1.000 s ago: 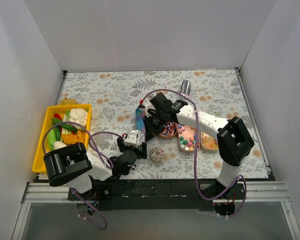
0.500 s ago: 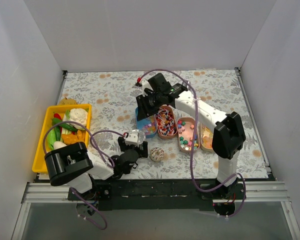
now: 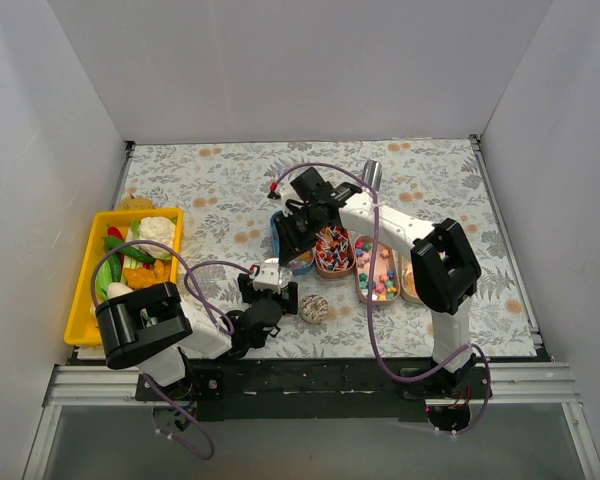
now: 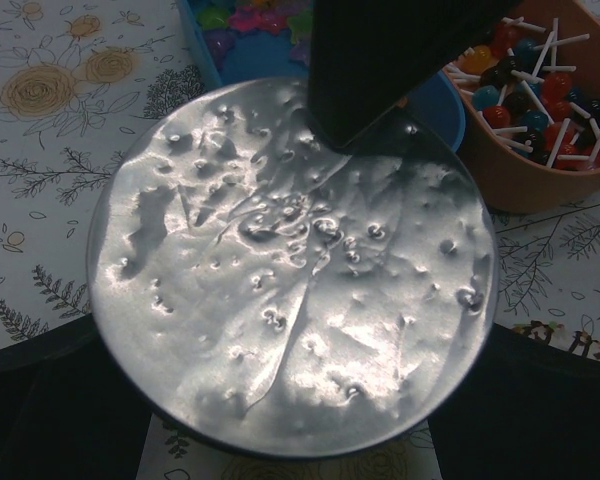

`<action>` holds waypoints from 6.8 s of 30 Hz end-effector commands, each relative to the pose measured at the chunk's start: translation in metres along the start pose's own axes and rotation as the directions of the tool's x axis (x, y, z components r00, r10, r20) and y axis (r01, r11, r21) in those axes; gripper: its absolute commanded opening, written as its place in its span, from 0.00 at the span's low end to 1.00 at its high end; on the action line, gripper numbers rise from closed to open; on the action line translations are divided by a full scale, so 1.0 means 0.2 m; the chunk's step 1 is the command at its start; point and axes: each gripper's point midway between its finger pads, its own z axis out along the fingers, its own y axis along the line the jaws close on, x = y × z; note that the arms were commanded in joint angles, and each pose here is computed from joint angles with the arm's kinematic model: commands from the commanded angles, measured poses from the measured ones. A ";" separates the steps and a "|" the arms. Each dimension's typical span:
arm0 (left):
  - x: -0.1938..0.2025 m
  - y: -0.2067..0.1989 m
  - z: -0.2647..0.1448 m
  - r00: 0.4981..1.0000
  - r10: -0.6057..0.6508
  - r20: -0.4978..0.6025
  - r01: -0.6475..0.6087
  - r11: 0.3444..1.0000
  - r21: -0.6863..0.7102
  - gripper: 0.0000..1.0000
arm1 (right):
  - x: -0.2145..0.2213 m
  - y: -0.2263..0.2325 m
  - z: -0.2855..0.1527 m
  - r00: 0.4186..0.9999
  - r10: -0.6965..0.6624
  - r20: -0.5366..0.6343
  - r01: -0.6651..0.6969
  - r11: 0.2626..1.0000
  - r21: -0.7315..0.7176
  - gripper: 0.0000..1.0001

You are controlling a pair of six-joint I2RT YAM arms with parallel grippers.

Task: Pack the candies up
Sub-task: Screw the bottle lid onto the packing bottle, then reset both arms

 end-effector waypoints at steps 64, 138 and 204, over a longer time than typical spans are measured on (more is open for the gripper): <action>0.36 0.12 -0.11 0.970 0.065 -0.236 -0.080 0.995 -0.057 0.77 | 0.49 0.17 -0.02 0.989 -0.092 -0.118 0.074 0.987 -0.146 0.04; 0.37 0.10 -0.12 0.965 0.096 -0.245 -0.110 0.993 -0.044 0.78 | 0.05 0.13 -0.04 0.981 -0.187 0.045 0.186 0.982 0.029 0.41; -0.96 0.09 -0.11 0.978 -0.153 -0.142 0.171 0.977 0.126 0.98 | 0.30 -0.41 -0.94 0.804 0.094 0.587 -0.461 0.721 0.517 0.89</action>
